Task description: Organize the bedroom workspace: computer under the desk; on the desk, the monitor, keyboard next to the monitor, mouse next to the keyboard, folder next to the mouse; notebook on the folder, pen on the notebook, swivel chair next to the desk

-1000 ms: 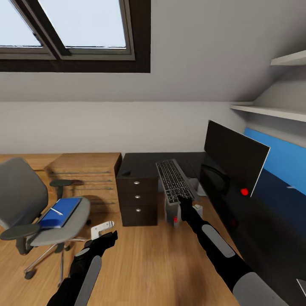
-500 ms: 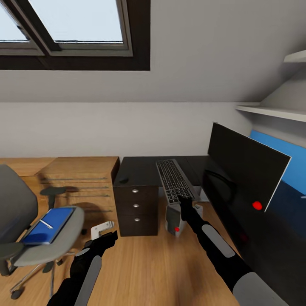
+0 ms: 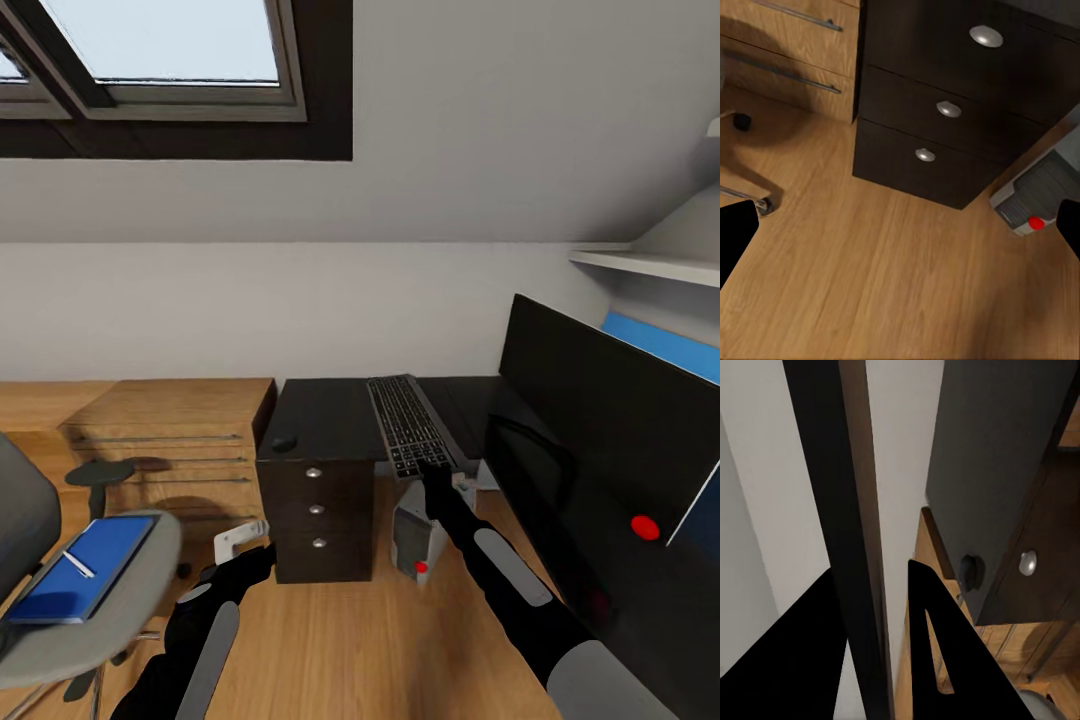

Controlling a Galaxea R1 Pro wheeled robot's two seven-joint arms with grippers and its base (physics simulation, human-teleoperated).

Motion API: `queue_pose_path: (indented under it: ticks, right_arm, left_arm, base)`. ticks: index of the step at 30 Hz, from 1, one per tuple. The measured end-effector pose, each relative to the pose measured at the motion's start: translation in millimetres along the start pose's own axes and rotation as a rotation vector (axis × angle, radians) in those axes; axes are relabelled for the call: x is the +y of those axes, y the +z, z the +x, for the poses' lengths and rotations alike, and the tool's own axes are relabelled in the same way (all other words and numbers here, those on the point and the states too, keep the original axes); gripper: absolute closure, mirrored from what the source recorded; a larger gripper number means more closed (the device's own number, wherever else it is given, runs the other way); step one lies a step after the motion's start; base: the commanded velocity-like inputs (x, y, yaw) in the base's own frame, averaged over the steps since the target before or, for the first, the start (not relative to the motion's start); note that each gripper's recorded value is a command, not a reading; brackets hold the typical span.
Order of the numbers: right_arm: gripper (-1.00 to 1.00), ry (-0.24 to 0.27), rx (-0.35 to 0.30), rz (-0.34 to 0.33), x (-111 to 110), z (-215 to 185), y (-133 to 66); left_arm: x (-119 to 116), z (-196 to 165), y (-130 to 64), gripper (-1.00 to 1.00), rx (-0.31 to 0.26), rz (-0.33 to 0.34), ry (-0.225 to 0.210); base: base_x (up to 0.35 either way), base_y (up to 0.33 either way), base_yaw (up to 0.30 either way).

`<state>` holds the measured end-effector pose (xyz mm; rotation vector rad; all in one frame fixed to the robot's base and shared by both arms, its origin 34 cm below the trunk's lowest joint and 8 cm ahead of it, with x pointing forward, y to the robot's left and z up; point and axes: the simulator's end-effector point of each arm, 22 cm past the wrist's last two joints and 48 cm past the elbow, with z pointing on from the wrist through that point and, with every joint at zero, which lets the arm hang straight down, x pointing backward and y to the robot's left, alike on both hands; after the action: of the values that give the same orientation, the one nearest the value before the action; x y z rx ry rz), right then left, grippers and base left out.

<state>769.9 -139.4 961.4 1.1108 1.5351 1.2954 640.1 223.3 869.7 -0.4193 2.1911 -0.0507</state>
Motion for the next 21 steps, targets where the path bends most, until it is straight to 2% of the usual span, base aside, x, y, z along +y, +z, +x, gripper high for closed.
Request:
queue_pose_path:
  ticks: [7, 14, 21]
  right_arm:
    - [1.0, 0.0, 0.017, 0.005, -1.5, 8.6, 0.5]
    - [1.0, -0.002, 0.03, 0.01, -3.4, 17.3, 1.0]
    - [1.0, 0.021, 0.046, 0.023, -9.0, 37.3, 3.9]
  left_arm:
    - [0.8, 0.1, 0.3, -1.0, 0.0, -0.004, 0.0]
    - [0.7, 0.0, 0.4, -1.0, 0.0, -0.003, 0.001]
    - [-0.5, 0.0, 0.5, -1.0, 0.0, 0.001, 0.001]
  base:
    - [0.263, 0.0, 0.0]
    - [0.049, 0.0, 0.0]
    - [0.009, 0.0, 0.0]
